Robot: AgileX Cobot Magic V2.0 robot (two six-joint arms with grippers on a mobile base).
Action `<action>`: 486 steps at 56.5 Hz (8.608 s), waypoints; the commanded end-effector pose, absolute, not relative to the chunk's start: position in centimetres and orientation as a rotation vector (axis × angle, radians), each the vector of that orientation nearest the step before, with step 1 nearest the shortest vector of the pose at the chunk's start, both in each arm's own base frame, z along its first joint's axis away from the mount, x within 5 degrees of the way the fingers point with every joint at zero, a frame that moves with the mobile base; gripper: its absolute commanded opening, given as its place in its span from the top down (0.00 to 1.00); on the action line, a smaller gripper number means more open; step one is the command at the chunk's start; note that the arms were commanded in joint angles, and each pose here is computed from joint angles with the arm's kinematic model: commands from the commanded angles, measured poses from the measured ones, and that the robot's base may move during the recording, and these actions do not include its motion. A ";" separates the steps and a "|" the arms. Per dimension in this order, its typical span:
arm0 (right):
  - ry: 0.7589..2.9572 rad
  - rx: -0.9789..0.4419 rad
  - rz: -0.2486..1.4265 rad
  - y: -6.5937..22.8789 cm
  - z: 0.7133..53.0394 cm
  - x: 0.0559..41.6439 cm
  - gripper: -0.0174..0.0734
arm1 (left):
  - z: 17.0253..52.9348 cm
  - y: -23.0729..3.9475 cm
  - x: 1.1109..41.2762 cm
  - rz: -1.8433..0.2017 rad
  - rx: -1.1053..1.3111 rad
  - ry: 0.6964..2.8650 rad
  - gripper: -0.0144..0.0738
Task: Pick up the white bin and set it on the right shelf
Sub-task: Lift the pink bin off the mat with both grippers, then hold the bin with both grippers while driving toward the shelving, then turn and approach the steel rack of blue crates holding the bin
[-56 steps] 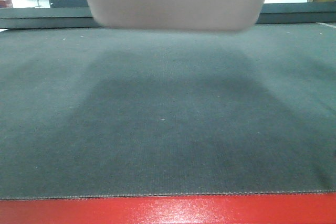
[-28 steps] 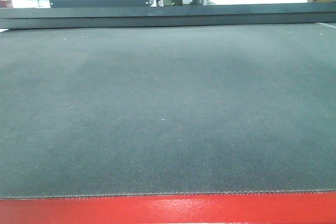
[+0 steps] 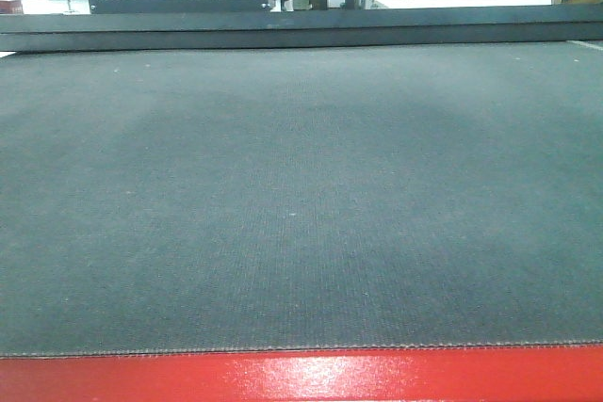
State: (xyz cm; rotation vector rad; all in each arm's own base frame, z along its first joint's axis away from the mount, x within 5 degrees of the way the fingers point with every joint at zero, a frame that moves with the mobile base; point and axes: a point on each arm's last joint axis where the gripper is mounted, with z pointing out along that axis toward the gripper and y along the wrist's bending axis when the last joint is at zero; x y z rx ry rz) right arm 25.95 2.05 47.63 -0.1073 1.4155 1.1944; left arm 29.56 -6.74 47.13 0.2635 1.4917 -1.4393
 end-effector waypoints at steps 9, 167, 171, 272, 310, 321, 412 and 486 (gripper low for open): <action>1.242 -0.453 1.447 4.7 50.4 21.5 0.73 | 49.5 -8.8 25.0 -1.598 0.608 1.378 0.98; 1.275 -0.034 1.201 2.4 50.4 24.7 0.73 | 49.5 -8.8 25.0 -1.598 0.608 1.378 0.98; 1.275 -0.034 1.201 2.4 50.4 24.7 0.73 | 49.5 -8.8 25.0 -1.598 0.608 1.378 0.98; 1.275 -0.034 1.201 2.4 50.4 24.7 0.73 | 49.5 -8.8 25.0 -1.598 0.608 1.378 0.98; 1.275 -0.034 1.200 2.4 50.4 24.7 0.73 | 49.5 -8.8 25.0 -1.598 0.608 1.378 0.98; 1.275 -0.034 1.200 2.4 50.4 24.7 0.73 | 49.5 -8.8 25.0 -1.598 0.608 1.378 0.98; 1.275 -0.033 1.200 2.4 50.4 24.7 0.73 | 49.5 -8.8 25.0 -1.598 0.608 1.378 0.98; 1.275 -0.032 1.199 2.3 50.4 24.7 0.73 | 49.5 -8.8 25.1 -1.599 0.606 1.379 0.98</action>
